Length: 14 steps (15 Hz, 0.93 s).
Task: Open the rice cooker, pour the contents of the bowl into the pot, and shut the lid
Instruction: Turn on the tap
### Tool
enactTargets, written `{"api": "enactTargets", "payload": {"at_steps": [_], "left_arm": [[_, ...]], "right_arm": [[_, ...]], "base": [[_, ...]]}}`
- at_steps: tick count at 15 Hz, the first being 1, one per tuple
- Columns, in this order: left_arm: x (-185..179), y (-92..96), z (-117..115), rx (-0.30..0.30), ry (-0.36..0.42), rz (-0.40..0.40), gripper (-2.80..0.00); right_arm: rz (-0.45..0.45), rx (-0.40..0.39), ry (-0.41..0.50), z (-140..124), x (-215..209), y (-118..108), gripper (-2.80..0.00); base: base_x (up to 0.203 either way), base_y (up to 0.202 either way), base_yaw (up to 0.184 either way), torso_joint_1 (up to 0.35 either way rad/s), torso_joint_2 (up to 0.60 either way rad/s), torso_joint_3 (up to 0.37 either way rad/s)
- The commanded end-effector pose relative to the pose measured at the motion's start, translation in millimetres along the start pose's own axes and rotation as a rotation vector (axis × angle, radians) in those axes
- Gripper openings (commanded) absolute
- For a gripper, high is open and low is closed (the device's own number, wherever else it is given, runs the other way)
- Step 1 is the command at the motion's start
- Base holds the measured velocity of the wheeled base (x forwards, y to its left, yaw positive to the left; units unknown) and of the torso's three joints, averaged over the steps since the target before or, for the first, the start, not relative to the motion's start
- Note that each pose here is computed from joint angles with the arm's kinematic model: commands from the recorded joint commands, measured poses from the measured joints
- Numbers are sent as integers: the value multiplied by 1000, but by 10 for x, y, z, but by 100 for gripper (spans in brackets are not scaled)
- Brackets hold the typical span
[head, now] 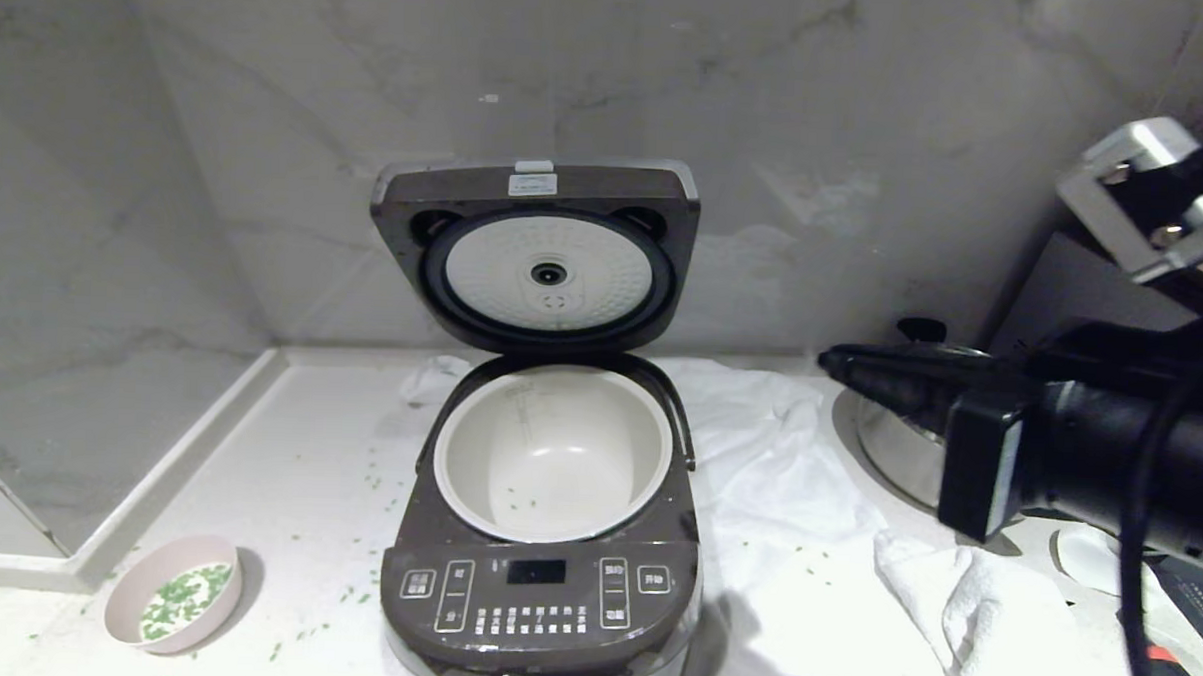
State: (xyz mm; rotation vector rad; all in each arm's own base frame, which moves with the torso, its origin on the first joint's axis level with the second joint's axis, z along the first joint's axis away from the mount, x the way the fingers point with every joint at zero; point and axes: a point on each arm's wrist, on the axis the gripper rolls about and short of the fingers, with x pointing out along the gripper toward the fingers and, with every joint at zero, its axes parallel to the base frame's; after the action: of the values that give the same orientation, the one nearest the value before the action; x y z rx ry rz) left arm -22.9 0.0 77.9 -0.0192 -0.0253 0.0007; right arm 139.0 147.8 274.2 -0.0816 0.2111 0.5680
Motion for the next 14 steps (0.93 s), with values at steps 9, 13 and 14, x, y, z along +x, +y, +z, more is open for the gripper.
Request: {"api": "enactTargets", "payload": {"at_steps": [9, 13, 14], "left_arm": [[3, 0, -8, -1, 4, 1, -280], [3, 0, -8, -1, 3, 1, -280], [3, 0, -8, -1, 4, 1, -280]], "right_arm": [[-682, -75, -182, -313, -1365, -744, -280], [-871, -82, -197, -511, -1705, -677, -280], [-911, -80, -194, -561, -1780, -644, -280]], "base": [[0, 0, 0, 0, 0, 0], [0, 0, 0, 0, 0, 0], [0, 0, 0, 0, 0, 0]]}}
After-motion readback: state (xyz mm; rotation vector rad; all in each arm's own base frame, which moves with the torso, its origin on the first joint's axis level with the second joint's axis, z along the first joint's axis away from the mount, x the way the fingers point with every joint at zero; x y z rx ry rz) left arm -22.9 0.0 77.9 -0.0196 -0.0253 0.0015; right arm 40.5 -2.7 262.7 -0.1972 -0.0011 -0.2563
